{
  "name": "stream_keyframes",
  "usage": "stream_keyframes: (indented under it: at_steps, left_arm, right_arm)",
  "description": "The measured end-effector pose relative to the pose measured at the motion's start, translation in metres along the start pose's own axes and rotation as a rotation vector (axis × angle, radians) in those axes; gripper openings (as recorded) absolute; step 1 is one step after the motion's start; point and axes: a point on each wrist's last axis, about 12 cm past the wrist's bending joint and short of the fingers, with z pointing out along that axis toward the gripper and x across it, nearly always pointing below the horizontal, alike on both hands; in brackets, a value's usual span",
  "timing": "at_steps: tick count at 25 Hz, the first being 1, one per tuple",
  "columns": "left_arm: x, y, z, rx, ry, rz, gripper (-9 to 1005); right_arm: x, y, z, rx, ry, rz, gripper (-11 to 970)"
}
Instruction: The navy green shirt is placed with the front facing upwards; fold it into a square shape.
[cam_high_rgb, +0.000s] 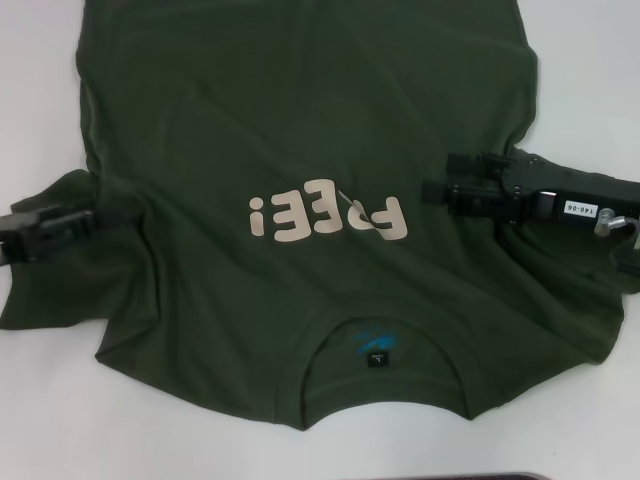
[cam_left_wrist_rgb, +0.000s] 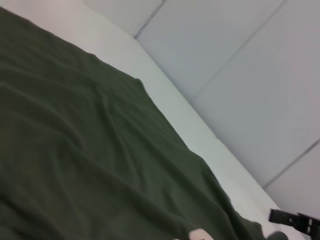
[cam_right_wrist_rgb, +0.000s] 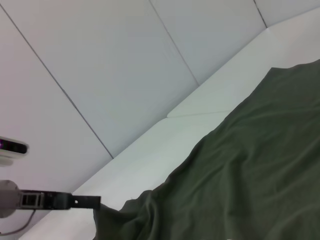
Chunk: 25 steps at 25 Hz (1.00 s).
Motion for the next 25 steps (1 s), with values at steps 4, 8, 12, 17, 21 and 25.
stream_keyframes:
  at_steps: [4, 8, 12, 17, 21, 25]
  left_arm:
    - [-0.003, 0.005, -0.018, -0.042, -0.019, -0.007, 763]
    - [-0.003, 0.011, -0.030, -0.096, -0.014, -0.013, 762]
    - [-0.004, 0.017, -0.040, -0.149, -0.002, -0.024, 761]
    - [-0.002, 0.022, -0.047, -0.213, -0.004, -0.035, 762]
    - [0.000, 0.028, -0.050, -0.265, 0.010, -0.049, 759]
    - [0.001, 0.030, -0.051, -0.282, 0.019, -0.057, 754]
  right_arm:
    - [0.000, 0.000, 0.000, 0.001, -0.001, 0.000, 916]
    - [-0.001, -0.001, 0.000, 0.004, -0.007, 0.000, 916]
    - [-0.002, -0.001, 0.000, 0.006, -0.011, -0.002, 916]
    - [-0.003, -0.001, 0.000, 0.005, -0.011, -0.002, 916]
    - [-0.003, -0.001, -0.001, 0.006, -0.014, 0.001, 916]
    - [-0.003, -0.001, -0.001, 0.006, -0.018, 0.009, 916]
